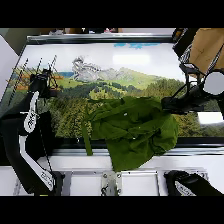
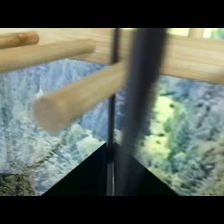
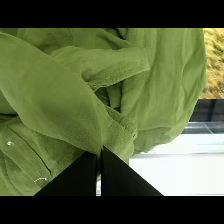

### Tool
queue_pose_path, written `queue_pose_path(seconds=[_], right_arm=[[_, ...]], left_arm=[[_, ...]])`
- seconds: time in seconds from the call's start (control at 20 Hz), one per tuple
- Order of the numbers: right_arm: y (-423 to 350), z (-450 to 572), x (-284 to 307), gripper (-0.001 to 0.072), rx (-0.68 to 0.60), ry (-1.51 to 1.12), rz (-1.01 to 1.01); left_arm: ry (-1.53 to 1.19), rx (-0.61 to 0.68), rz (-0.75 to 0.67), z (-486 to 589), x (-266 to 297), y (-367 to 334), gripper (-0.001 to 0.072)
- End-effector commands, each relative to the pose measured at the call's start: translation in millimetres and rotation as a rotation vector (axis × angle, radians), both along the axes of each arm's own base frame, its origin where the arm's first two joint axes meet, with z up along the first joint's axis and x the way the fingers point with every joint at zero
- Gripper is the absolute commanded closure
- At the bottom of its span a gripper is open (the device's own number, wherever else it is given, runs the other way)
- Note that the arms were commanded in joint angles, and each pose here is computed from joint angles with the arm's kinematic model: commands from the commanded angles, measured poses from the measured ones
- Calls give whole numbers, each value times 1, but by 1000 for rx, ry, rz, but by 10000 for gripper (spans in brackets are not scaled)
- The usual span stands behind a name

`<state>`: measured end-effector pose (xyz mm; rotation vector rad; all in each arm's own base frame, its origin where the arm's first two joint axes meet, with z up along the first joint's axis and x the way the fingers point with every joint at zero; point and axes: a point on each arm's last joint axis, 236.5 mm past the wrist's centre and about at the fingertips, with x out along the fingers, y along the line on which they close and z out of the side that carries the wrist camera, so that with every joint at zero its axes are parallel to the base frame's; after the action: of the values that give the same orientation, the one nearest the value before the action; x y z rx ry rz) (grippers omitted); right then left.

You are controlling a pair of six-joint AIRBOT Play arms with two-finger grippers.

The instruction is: Fold the clothes and pants, and hang the long-sleeved shirts on hangers.

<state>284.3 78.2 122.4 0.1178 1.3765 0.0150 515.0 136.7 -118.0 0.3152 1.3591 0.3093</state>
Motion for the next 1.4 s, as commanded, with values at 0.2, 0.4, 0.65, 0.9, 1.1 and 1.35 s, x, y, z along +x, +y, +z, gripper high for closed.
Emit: queue_pose_path(seconds=[0.2, 0.4, 0.65, 0.9, 1.1, 1.35], right_arm=[[0, 0, 0, 700, 0, 0, 0], [0, 0, 0, 700, 0, 0, 0], [0, 0, 0, 700, 0, 0, 0], [0, 0, 0, 700, 0, 0, 0], [0, 0, 0, 700, 0, 0, 0], [0, 0, 0, 701, 0, 0, 0]], left_arm=[[-87, 6, -12, 34, 13, 0, 693], [-142, 12, -5, 70, 14, 0, 694], [-212, 19, -22, 117, 14, -10, 694], [-230, 25, -86, 146, 12, -38, 694], [-256, 32, -160, 175, 9, -64, 694], [-235, -116, -370, 209, -14, -129, 694]])
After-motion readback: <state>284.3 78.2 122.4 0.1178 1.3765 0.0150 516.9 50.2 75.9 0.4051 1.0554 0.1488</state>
